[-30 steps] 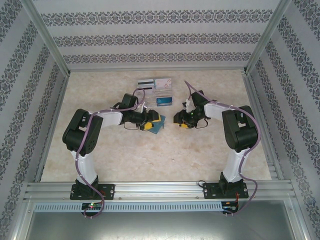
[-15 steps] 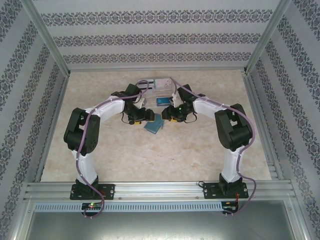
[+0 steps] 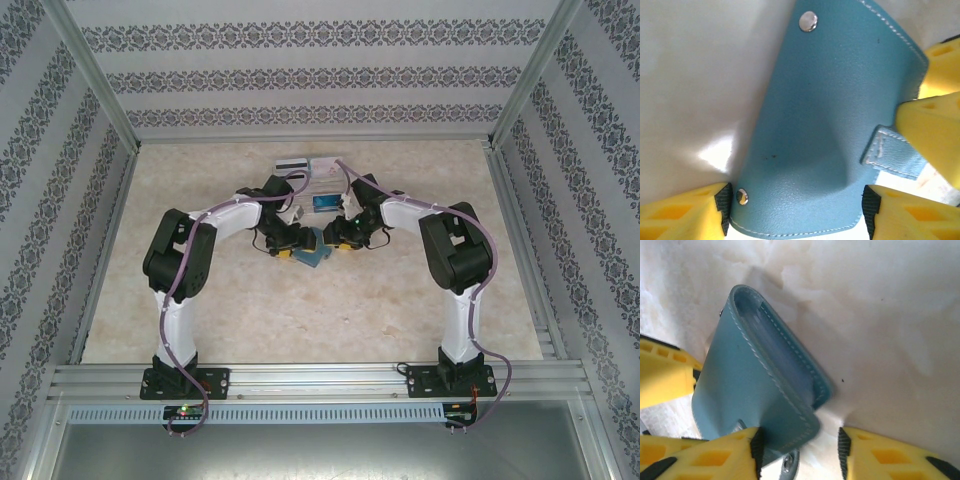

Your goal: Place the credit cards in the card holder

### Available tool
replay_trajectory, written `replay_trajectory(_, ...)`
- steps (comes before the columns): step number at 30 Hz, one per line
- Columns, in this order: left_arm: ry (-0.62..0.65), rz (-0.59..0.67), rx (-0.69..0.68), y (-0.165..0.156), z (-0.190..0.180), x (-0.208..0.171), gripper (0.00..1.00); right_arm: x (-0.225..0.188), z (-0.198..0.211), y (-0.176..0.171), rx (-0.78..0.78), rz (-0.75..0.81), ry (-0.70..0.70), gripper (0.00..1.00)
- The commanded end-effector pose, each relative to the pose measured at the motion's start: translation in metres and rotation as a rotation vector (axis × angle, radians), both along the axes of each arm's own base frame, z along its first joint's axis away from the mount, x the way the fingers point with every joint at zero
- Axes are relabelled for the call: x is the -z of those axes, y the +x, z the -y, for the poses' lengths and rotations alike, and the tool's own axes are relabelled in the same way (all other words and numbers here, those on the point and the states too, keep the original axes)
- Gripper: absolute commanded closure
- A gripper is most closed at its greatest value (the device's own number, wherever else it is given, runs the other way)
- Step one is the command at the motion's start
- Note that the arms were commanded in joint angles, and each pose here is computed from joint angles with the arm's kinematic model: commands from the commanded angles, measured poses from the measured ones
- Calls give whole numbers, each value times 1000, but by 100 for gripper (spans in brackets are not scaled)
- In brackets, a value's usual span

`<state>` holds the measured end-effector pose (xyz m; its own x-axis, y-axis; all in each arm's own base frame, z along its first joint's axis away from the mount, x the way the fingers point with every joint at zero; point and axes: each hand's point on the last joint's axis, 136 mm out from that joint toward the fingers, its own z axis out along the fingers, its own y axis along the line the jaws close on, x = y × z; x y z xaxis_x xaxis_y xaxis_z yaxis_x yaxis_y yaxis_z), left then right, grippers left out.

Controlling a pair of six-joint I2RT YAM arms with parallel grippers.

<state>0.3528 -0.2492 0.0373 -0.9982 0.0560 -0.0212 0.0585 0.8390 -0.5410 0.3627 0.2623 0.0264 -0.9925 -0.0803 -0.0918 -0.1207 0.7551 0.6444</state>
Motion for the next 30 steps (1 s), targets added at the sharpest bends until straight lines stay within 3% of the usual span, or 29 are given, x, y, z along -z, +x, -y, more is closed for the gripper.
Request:
replay_trajectory(1, -114, 18, 6, 7, 24, -11, 36, 19, -4, -8, -22, -37, -18, 57)
replay_trajectory(4, -205, 29, -9, 12, 36, -22, 47, 21, -4, -10, -25, -47, -15, 58)
replay_trajectory(11, -375, 95, -62, 32, 50, -56, 56, 20, -7, -12, -24, -55, 9, 58)
replay_trajectory(14, -377, 126, -83, 38, 43, -65, 63, 18, -6, -11, -10, -63, 44, 57)
replay_trajectory(17, -358, 140, -90, 41, 37, -66, 76, 11, -4, -7, 6, -51, 70, 56)
replay_trajectory(24, -341, 147, -101, 44, 25, -69, 97, -18, 4, 5, 47, -4, 146, 46)
replay_trajectory(30, -448, 170, -170, 52, 12, -88, 100, -45, 14, 22, 127, 36, 279, 39)
